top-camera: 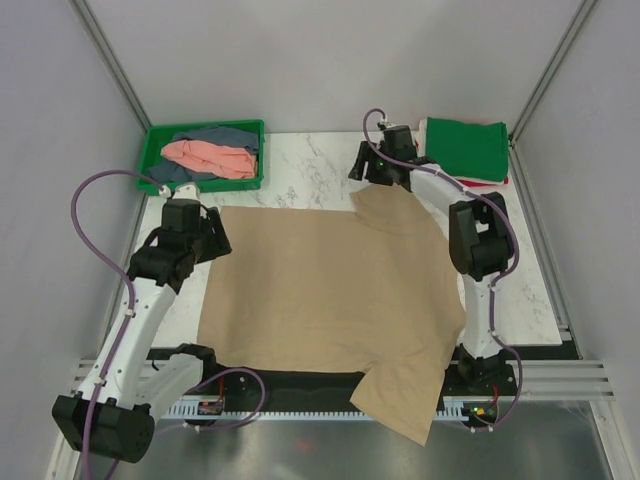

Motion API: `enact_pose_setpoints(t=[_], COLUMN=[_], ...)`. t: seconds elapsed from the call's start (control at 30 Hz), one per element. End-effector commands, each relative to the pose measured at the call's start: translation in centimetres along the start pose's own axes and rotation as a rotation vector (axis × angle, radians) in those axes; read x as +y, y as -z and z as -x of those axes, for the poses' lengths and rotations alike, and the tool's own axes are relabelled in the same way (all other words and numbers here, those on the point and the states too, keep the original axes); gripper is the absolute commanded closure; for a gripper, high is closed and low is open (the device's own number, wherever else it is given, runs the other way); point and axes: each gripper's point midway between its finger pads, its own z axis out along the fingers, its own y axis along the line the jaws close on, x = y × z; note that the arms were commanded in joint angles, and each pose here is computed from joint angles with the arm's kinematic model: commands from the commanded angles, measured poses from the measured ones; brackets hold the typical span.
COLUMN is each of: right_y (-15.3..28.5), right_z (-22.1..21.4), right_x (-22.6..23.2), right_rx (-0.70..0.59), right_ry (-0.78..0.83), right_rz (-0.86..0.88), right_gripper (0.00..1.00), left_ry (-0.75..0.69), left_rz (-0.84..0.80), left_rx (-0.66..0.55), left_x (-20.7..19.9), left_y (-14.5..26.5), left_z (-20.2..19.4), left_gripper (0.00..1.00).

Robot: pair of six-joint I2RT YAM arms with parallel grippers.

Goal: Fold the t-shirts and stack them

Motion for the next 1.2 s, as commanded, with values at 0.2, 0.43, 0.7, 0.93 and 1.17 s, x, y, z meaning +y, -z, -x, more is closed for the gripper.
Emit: enact_pose_setpoints(t=[0.2,0.43,0.7,0.93,1.17], right_y=[13.1,14.8,14.1,11.3,6.7], right_z=[-0.6,-6.0,-9.8,-10.3,-8.7], right_x=[-5.2,-8.2,-11.0,-12.9,-15.9], right_rx=[-0.071,0.009,0.13,0.17,0.197], right_ry=[0.09,0.085,0.093,0.079,-0.006], right_rz=[-0.24,-0.328,-0.413,-0.456,-0.444], right_gripper=[0.26,0.26,0.26,0.26,0.26], left_ry=[0.047,0.16,0.193,0.177,0.193], left_rz=[-0.01,-0.038,0.044,0.115,0.174], left_rx=[0.044,0.145,0.277,0.298,0.315], left_x=[-1.0,-3.8,-4.1,-3.5,-2.7], left_y=[-1.4,-5.7,-13.2,-17.8,-22.5], left_z=[-0.1,-0.5,-4.1,-5.1,-4.0], left_gripper=[0.33,0.34,0.39,0.39,0.41])
